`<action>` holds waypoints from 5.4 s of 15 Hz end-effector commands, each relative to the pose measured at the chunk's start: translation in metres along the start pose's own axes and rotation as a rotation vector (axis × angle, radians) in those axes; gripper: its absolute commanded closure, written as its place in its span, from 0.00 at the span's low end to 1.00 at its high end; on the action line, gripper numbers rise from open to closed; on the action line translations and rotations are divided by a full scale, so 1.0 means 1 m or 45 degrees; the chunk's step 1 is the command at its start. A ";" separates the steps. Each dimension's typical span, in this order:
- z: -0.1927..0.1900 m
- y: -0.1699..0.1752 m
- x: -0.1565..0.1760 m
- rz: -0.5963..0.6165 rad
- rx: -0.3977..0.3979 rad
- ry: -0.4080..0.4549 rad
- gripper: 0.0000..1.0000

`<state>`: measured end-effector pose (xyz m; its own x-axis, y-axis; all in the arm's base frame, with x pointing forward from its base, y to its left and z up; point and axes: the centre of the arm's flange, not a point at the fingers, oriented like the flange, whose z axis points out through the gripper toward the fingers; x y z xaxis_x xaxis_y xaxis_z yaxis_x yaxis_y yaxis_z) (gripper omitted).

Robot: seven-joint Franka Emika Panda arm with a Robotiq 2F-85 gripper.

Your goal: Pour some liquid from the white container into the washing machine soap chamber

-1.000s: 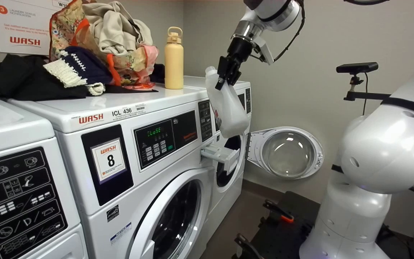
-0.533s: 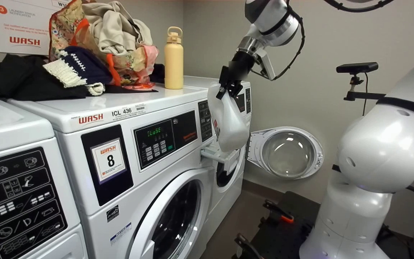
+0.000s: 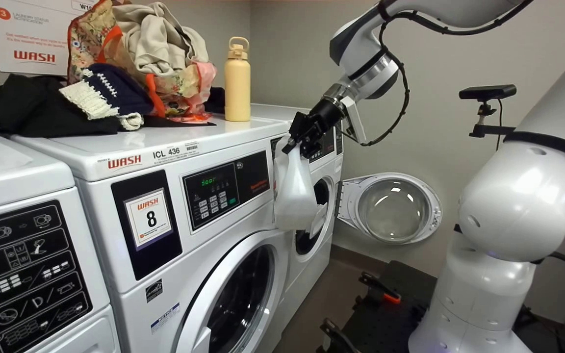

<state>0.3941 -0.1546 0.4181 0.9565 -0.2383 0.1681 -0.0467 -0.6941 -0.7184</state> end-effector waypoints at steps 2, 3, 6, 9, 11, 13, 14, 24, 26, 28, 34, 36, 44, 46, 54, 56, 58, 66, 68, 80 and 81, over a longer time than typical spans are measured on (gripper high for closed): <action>0.012 0.028 -0.015 0.133 0.107 0.143 0.93; 0.015 0.037 -0.019 0.174 0.124 0.180 0.93; 0.020 0.054 -0.028 0.266 0.172 0.283 0.93; 0.025 0.062 -0.032 0.326 0.253 0.423 0.93; 0.029 0.061 -0.032 0.348 0.309 0.519 0.93; 0.037 0.058 -0.032 0.363 0.364 0.612 0.93; 0.040 0.057 -0.032 0.370 0.395 0.659 0.93; 0.110 0.045 -0.084 0.479 0.559 0.914 0.93; 0.118 0.044 -0.085 0.507 0.577 0.949 0.93; 0.123 0.044 -0.086 0.528 0.586 0.983 0.93; 0.127 0.050 -0.087 0.536 0.569 1.029 0.93; 0.117 0.046 -0.085 0.505 0.530 1.025 0.93; 0.121 0.050 -0.097 0.493 0.581 1.102 0.93; 0.126 0.051 -0.096 0.488 0.613 1.141 0.93; 0.101 0.025 -0.076 0.235 0.540 1.084 0.93; 0.128 0.061 -0.067 0.320 0.424 1.005 0.93; 0.125 0.059 -0.066 0.312 0.402 0.993 0.74; 0.130 0.066 -0.066 0.330 0.396 0.988 0.74; 0.125 0.070 -0.066 0.357 0.396 0.984 0.93; 0.062 0.113 -0.080 0.780 0.638 0.931 0.93; 0.058 0.121 -0.081 0.821 0.672 0.928 0.93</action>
<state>0.3376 -0.1592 0.2626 0.4072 -0.9133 0.0068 -0.2127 -0.1021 -0.9718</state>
